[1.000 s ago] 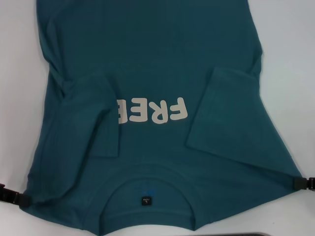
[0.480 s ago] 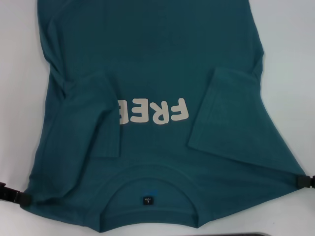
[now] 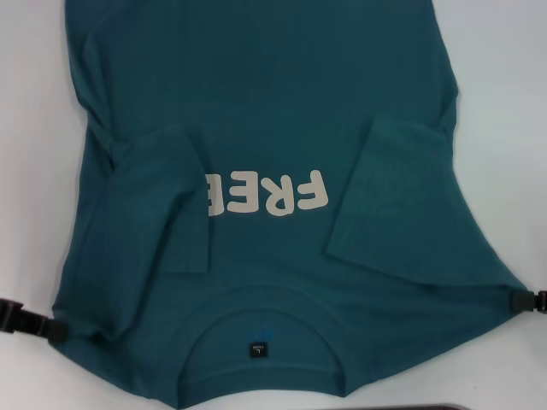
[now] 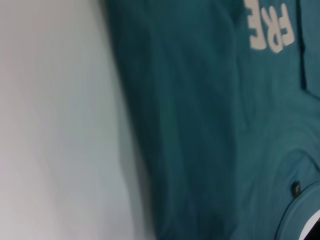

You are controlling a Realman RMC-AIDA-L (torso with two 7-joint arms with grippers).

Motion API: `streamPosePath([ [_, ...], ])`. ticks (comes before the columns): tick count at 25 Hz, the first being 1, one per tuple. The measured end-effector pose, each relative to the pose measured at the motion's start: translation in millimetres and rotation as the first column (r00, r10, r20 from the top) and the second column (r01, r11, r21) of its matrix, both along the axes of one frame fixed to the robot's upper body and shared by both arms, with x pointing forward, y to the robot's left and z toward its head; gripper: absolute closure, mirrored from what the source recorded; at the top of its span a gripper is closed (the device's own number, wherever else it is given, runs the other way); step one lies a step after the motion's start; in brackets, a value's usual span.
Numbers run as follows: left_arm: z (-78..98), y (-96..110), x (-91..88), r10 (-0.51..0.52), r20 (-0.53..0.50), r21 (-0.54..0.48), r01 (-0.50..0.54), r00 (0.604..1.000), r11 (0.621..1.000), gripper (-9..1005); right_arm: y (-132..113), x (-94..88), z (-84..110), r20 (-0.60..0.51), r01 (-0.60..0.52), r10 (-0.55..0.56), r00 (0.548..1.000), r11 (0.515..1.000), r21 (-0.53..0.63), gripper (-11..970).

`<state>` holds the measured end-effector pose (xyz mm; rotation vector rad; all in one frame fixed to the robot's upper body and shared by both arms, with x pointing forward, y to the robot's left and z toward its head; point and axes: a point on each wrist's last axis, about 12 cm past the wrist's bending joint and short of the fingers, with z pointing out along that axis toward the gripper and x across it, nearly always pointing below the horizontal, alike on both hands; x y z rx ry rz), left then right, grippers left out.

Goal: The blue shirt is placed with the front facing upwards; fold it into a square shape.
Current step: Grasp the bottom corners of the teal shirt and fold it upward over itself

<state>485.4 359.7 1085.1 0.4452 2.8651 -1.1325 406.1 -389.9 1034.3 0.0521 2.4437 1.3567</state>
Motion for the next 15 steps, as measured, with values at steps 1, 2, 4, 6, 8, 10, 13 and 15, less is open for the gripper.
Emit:
streamPosePath([
  [1,1.7,-2.4,3.5,-0.005,0.009,-0.004,0.005,1.0,1.0,963,1.0,4.3,1.7,0.008,-0.005,0.005,1.0,1.0,0.001,909],
  [2,3.7,-5.1,7.5,-0.009,0.02,-0.009,0.009,1.0,1.0,963,2.1,8.7,3.4,0.016,-0.01,0.01,1.0,1.0,0.001,909],
  [4,8.0,-11.4,16.1,-0.02,0.044,-0.021,0.021,0.999,1.0,963,5.1,18.6,7.1,0.032,-0.022,0.022,0.999,1.0,0.003,909],
  [6,13.2,-19.5,26.3,-0.036,0.07,-0.033,0.038,0.997,0.999,964,8.3,29.6,11.1,0.05,-0.029,0.029,0.998,1.0,0.004,909],
  [8,18.3,-26.4,37.1,-0.044,0.098,-0.034,0.048,0.994,0.998,964,10.8,41.1,14.9,0.071,-0.026,0.026,0.997,1.0,0.0,909],
  [10,23.3,-34.0,50.1,-0.046,0.131,-0.034,0.051,0.99,0.998,963,14.3,54.9,19.4,0.089,-0.024,0.025,0.996,1.0,-0.007,909],
  [13,29.5,-43.2,66.3,-0.05,0.164,-0.036,0.057,0.985,0.998,962,20.8,75.1,26.8,0.112,-0.026,0.028,0.993,1.0,-0.015,908],
  [15,35.0,-50.7,79.7,-0.05,0.199,-0.027,0.057,0.979,0.998,961,24.7,87.5,31.5,0.128,-0.021,0.023,0.992,1.0,-0.019,908],
])
